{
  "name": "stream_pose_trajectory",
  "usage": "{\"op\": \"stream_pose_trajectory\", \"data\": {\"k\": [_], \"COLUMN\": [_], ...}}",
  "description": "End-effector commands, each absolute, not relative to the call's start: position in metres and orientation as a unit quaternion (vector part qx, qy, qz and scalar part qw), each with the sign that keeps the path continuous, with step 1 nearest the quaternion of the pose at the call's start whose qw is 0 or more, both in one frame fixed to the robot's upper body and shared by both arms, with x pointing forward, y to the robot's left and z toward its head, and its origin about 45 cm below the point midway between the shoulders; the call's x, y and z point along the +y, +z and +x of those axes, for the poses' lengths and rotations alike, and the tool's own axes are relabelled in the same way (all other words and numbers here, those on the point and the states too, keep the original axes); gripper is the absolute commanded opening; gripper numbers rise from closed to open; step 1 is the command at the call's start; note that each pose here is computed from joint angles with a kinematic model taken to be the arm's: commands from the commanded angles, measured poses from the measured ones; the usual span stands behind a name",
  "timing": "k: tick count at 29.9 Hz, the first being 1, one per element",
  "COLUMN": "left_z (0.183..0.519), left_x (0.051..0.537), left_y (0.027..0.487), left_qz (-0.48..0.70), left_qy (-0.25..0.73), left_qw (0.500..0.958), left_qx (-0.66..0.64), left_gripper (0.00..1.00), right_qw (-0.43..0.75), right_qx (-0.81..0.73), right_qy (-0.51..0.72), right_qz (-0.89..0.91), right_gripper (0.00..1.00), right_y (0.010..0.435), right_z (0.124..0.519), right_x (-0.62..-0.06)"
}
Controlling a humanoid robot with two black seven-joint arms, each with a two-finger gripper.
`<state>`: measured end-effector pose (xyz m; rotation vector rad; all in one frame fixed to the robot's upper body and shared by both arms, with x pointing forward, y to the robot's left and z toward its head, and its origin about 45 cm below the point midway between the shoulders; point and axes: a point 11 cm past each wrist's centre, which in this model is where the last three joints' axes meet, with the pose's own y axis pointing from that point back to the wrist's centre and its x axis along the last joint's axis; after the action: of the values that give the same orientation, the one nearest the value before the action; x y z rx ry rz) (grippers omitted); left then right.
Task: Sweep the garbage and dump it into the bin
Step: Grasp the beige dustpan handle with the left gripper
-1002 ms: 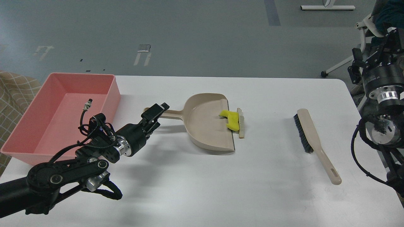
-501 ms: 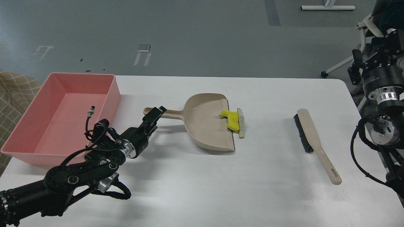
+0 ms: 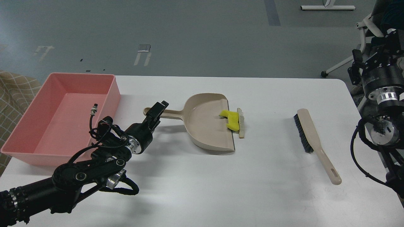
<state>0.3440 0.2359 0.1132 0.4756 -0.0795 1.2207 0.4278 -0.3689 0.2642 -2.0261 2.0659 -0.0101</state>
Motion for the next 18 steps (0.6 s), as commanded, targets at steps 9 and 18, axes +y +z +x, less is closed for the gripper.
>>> {"op": "stream_pose_trajectory", "data": {"k": [9, 18], "left_z": [0.3458, 0.3460], "left_x": [0.2307, 0.2318], "left_y": [0.1092, 0.1062], "left_qz": [0.221, 0.236], "left_qy": [0.569, 0.570], "left_qw": [0.791, 0.787], "left_qx": [-0.035, -0.023], "left_gripper": [0.42, 0.00], "right_qw": [0.126, 0.127], "right_qx": [0.711, 0.711], "right_qy": [-0.004, -0.004], "right_qz": [-0.692, -0.692], "right_gripper": [1.00, 1.00], "right_y": [0.2655, 0.2656], "right_z": [0.4276, 0.4276], "right_x": [-0.3712, -0.3712]}}
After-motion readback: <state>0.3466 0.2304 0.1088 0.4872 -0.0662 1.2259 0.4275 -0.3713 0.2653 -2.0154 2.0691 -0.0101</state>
